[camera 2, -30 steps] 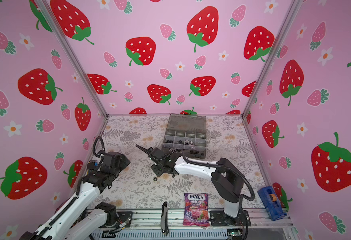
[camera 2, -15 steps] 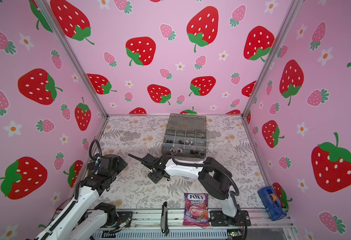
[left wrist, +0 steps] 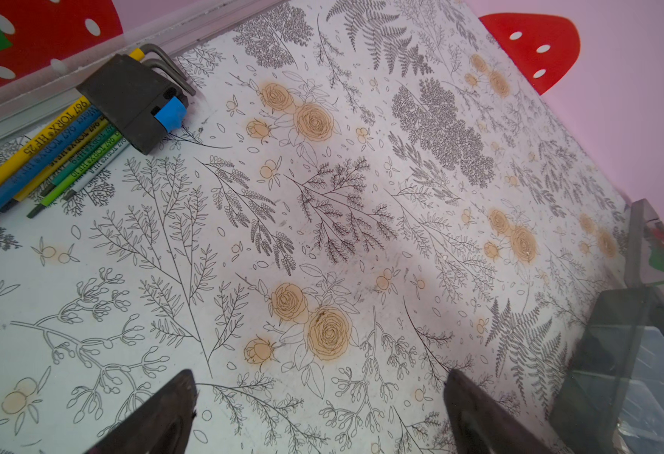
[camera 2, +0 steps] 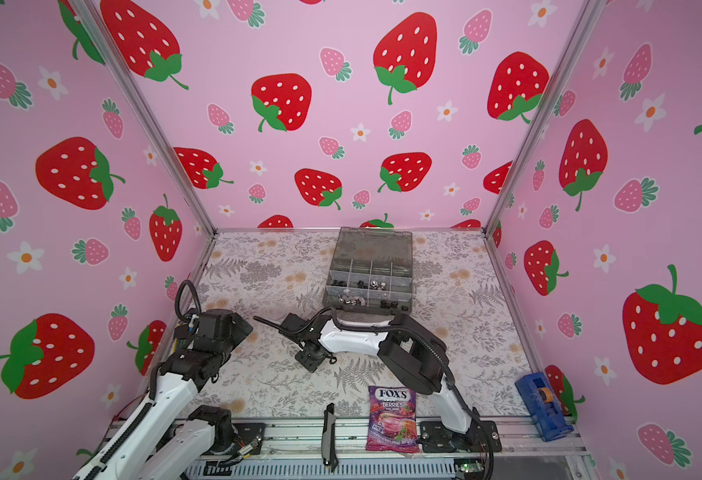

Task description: Sort the screws and nuts into containers

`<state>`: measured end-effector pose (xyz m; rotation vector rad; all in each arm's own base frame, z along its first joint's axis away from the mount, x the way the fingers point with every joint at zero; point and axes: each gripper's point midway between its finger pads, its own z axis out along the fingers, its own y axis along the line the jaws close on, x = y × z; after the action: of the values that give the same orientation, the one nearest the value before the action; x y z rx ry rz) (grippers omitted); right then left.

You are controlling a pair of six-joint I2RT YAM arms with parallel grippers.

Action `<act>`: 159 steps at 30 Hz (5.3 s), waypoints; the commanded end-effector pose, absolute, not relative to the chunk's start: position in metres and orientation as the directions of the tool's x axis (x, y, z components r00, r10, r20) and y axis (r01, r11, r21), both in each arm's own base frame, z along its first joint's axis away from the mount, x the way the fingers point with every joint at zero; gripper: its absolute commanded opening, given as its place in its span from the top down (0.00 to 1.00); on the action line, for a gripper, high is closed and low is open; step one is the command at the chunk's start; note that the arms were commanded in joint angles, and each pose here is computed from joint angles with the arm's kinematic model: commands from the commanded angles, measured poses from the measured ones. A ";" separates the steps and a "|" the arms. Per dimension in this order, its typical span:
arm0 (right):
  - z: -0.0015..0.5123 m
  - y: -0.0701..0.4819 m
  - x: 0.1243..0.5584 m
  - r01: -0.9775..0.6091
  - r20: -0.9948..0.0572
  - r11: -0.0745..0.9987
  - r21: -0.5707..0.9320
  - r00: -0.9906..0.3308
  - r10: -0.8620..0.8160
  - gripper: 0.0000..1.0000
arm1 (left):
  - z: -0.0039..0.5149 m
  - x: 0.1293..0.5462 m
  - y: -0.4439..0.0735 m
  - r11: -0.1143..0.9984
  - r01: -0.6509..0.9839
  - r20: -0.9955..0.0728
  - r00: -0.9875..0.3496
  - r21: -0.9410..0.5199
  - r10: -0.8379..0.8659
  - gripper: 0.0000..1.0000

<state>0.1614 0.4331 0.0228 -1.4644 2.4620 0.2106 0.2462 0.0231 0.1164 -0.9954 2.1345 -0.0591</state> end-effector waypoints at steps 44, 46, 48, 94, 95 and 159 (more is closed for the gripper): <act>0.152 0.365 0.330 -0.603 -0.619 0.792 -0.095 -0.587 -0.521 0.97 | 0.108 0.258 0.015 0.689 -0.623 -0.577 -0.428 -0.369 -0.696 0.01; 0.155 0.356 0.351 -0.571 -0.635 0.818 -0.075 -0.605 -0.480 0.97 | 0.108 0.258 0.015 0.689 -0.621 -0.576 -0.427 -0.374 -0.697 0.01; 0.154 0.348 0.368 -0.542 -0.643 0.838 -0.064 -0.620 -0.451 0.97 | 0.109 0.258 0.014 0.688 -0.618 -0.575 -0.425 -0.379 -0.699 0.01; 0.093 0.323 0.443 -0.458 -0.597 0.887 -0.062 -0.695 -0.401 0.93 | 0.106 0.259 0.011 0.689 -0.607 -0.568 -0.428 -0.396 -0.703 0.00; 0.093 0.322 0.444 -0.458 -0.597 0.887 -0.062 -0.695 -0.401 0.93 | 0.106 0.259 0.011 0.688 -0.608 -0.567 -0.427 -0.397 -0.704 0.00; 0.195 0.041 0.367 0.269 -0.903 0.961 -0.060 -0.424 0.062 0.00 | 0.164 0.235 0.050 0.769 -0.542 -0.820 -0.233 -0.337 -0.523 0.01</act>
<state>0.3676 0.0641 0.1893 0.1290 2.0818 -0.1889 0.2381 0.0372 0.1626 -0.8511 1.9099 -0.0905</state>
